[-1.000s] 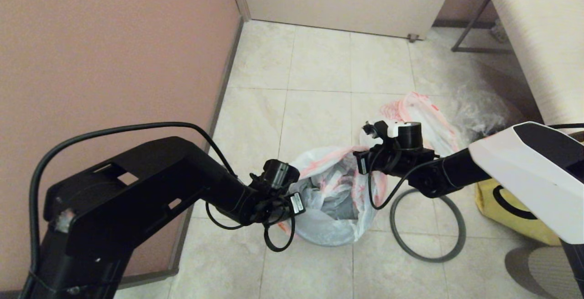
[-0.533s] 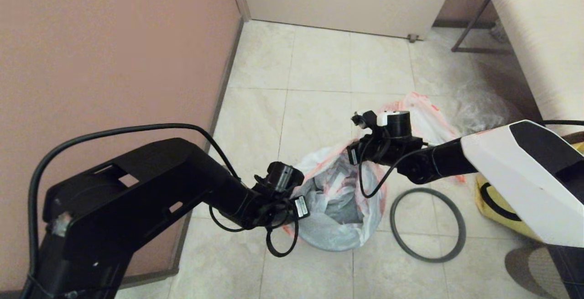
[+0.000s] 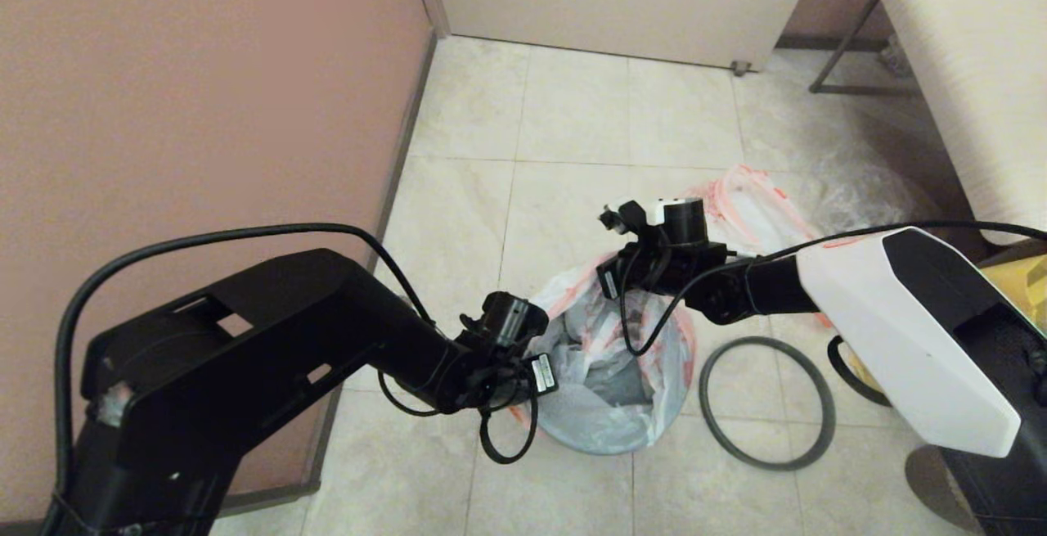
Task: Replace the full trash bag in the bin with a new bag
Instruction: Put the new garbage bag on the trash can
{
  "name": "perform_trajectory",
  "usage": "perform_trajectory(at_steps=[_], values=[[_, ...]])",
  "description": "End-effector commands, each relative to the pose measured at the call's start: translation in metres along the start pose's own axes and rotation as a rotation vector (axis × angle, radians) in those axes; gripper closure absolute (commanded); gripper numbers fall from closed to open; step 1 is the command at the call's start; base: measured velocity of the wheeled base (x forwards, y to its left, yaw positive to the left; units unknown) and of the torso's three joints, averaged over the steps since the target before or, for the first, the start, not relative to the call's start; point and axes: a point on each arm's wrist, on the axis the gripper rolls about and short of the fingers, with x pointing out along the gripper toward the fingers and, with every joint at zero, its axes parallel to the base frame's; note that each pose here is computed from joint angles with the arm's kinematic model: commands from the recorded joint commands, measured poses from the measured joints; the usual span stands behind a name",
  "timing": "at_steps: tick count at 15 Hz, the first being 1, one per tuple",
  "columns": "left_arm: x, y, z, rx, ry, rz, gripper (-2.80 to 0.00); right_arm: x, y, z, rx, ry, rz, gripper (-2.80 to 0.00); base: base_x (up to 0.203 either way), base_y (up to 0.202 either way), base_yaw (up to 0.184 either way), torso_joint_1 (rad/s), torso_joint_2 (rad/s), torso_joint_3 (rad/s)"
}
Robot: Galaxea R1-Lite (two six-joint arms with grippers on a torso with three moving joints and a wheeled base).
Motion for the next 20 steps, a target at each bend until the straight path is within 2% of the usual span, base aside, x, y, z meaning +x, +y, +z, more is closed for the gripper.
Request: perform_trajectory(at_steps=[1, 5, 10, 14, 16, 20], values=[[0.001, -0.001, -0.002, 0.002, 0.003, -0.001, 0.00, 0.002, 0.004, 0.003, -0.005, -0.010, 0.008, 0.00, 0.000, 0.000, 0.000, 0.000, 0.00, 0.000], [-0.002, -0.007, -0.008, 0.015, 0.006, -0.014, 0.00, 0.001, 0.005, 0.005, -0.016, 0.007, 0.015, 0.00, 0.000, 0.000, 0.000, 0.000, 0.00, 0.000], [-0.005, -0.006, -0.011, 0.053, -0.049, -0.059, 0.00, 0.005, -0.001, 0.004, -0.047, 0.039, 0.013, 0.00, 0.000, 0.000, 0.000, 0.000, 0.00, 0.000], [-0.002, -0.001, -0.007, 0.041, -0.058, -0.047, 0.00, 0.001, 0.002, 0.011, -0.047, 0.041, 0.020, 0.00, 0.000, 0.000, 0.000, 0.000, 0.00, 0.000], [-0.002, 0.001, -0.005, 0.036, -0.068, -0.035, 0.00, -0.001, 0.002, 0.010, -0.039, 0.064, 0.052, 0.00, 0.000, 0.000, 0.000, 0.000, 0.00, 0.000], [0.001, 0.009, 0.004, 0.011, -0.092, -0.013, 0.00, -0.034, 0.012, 0.040, -0.006, 0.038, 0.065, 0.00, 0.000, 0.000, 0.000, 0.000, 0.00, 0.000]])
